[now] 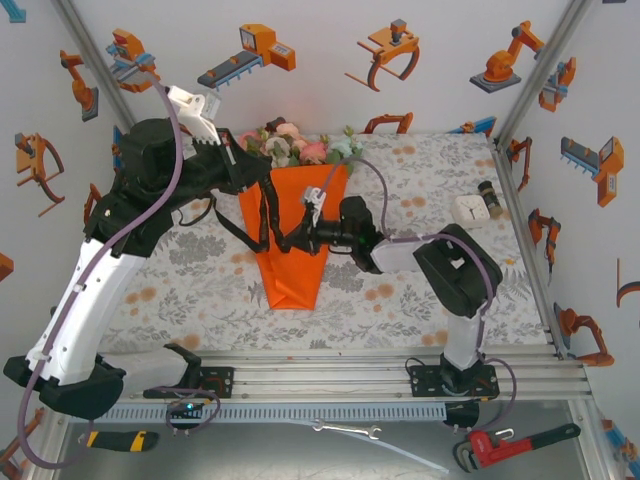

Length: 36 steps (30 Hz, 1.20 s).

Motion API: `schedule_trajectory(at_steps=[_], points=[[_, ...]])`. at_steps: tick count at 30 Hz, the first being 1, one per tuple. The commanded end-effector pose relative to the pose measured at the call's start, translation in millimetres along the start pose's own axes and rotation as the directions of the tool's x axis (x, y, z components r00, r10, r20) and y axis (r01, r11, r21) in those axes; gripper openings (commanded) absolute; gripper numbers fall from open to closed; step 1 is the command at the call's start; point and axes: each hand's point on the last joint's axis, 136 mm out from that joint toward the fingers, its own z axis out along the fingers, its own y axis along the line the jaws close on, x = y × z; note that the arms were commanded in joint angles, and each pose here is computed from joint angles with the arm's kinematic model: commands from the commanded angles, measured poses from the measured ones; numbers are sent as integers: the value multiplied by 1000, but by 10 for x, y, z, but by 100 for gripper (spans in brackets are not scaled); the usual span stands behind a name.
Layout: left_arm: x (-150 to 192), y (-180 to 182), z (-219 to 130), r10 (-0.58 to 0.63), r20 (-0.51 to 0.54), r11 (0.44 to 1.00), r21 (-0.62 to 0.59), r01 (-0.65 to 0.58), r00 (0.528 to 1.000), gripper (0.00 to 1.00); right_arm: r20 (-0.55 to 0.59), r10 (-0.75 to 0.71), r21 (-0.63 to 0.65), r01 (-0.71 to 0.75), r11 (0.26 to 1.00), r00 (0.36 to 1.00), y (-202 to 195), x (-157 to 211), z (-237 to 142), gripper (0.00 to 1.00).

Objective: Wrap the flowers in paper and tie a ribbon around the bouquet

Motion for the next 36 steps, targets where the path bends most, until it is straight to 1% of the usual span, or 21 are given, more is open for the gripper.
schedule_trajectory(at_steps=[1, 4, 7, 8, 11, 13, 14, 16, 18, 19, 21, 22, 23, 25, 26, 27, 28, 30, 31, 33, 36], points=[[-91, -36, -142, 29, 39, 1000, -10, -29, 999, 1, 165, -95, 105, 78, 991, 982, 54, -705, -329, 0], [-90, -34, -148, 33, 44, 999, -8, -32, 998, 1, 211, -119, 248, 64, 967, 970, 0, -889, -724, 0], [-69, -75, -123, 34, 38, 999, 20, -35, 999, 3, 238, -124, 419, 14, 908, 963, -97, -978, -1158, 0], [-63, -96, -112, 36, 34, 999, 34, -37, 999, 3, 231, -136, 458, 15, 889, 963, -89, -1010, -1280, 0], [-27, -139, -61, 39, 21, 997, 69, -40, 999, 4, 150, -137, 548, 32, 836, 979, -71, -1020, -1529, 0], [54, -168, 1, 38, -7, 994, 101, -37, 999, 6, 98, -120, 640, 30, 768, 988, -125, -985, -1744, 0], [139, -184, 56, 30, -34, 991, 128, -25, 999, 8, 99, -103, 713, 2, 701, 990, -192, -993, -1930, 0], [385, -188, 224, 9, -89, 985, 170, 6, 996, 17, 131, -65, 839, -76, 538, 989, -328, -1011, -2337, 0], [784, -166, 465, -12, -146, 983, 182, 39, 989, 24, 197, -7, 910, -180, 373, 980, -451, -1015, -2768, 0], [970, -228, 549, -1, -174, 977, 212, 38, 985, 28, 231, 21, 926, -226, 302, 973, -499, -993, -2952, 0], [1320, -346, 670, 47, -233, 969, 248, 12, 971, 45, 339, 41, 927, -341, 154, 940, -563, -968, -3396, 0], [1384, -363, 678, 77, -239, 969, 245, -16, 968, 51, 381, 39, 918, -383, 98, 924, -575, -933, -3564, 0], [1375, -305, 674, 97, -230, 977, 208, -48, 968, 57, 426, 24, 903, -427, 48, 904, -573, -921, -3747, 0], [1173, 43, 648, 110, -165, 994, 27, -107, 980, 62, 474, 20, 880, -473, -36, 880, -602, -823, -3990, 0], [1014, 327, 614, 102, -130, 988, -104, -116, 986, 64, 494, 31, 868, -491, -74, 869, -628, -750, -4075, 0], [865, 683, 559, 79, -106, 964, -246, -103, 991, 64, 512, 45, 857, -506, -102, 858, -653, -676, -4131, 0], [746, 991, 493, 52, -86, 930, -360, -79, 995, 64, 523, 59, 849, -514, -117, 850, -676, -617, -4145, 0], [556, 1758, 316, 8, -31, 808, -589, -24, 999, 61, 535, 80, 842, -524, -124, 841, -709, -516, -4129, 0], [513, 2045, 253, -14, -6, 757, -654, 7, 1000, 60, 539, 87, 840, -529, -116, 838, -720, -486, -4106, 0], [480, 2659, 137, -67, 46, 650, -756, 79, 997, 58, 546, 96, 837, -540, -89, 832, -745, -440, -4047, 0], [559, 3400, 79, -196, 116, 550, -809, 208, 974, 57, 537, 106, 843, -532, -73, 837, -760, -421, -4011, 0]])
